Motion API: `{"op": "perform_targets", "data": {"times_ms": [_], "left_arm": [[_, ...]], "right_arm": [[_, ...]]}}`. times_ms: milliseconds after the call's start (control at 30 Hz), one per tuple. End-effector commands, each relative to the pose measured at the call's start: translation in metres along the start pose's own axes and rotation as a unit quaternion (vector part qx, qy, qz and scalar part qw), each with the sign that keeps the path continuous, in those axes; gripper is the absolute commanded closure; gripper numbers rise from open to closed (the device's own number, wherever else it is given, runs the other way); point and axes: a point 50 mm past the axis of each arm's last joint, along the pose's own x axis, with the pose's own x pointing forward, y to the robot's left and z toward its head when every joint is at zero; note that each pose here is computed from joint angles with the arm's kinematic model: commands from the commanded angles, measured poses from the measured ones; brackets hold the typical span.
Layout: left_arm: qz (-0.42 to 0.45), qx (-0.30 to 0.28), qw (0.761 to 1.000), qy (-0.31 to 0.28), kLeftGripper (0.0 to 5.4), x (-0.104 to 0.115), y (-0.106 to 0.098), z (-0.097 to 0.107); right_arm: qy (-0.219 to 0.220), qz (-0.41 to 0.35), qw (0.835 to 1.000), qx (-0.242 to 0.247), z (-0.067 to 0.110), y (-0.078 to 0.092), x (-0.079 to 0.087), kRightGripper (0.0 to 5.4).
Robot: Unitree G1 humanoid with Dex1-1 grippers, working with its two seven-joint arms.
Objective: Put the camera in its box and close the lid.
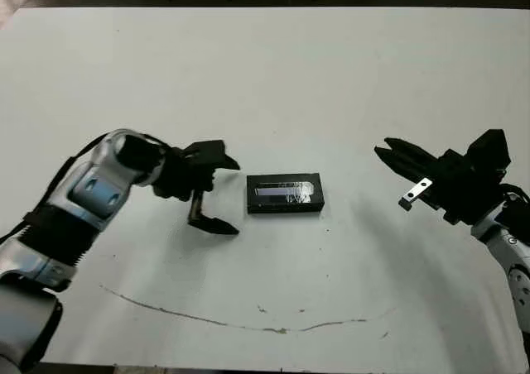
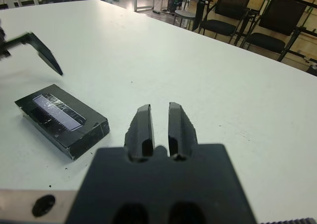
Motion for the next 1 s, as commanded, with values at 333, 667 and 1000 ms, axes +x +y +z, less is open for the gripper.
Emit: {"op": "perform_targets", "data": {"times_ms": [333,667,1000], "left_arm": [[0.343,-0.146,0.925,-0.072,0.46,-0.039,-0.004,-0.009],[0.488,-0.254,0.79,-0.269,2.85,0.008,-0.027,0.064],[0.37,-0.257,0.861,-0.234,5.22,0.068,-0.045,0.089]], "right_arm": [[0.006,0.009,1.0,0.005,-0.006,-0.001,0.002,5.4],[0.004,-0.007,1.0,0.003,-0.006,-0.002,0.002,5.4],[0.001,-0.019,1.0,-0.002,-0.008,-0.001,0.001,5.4]]}}
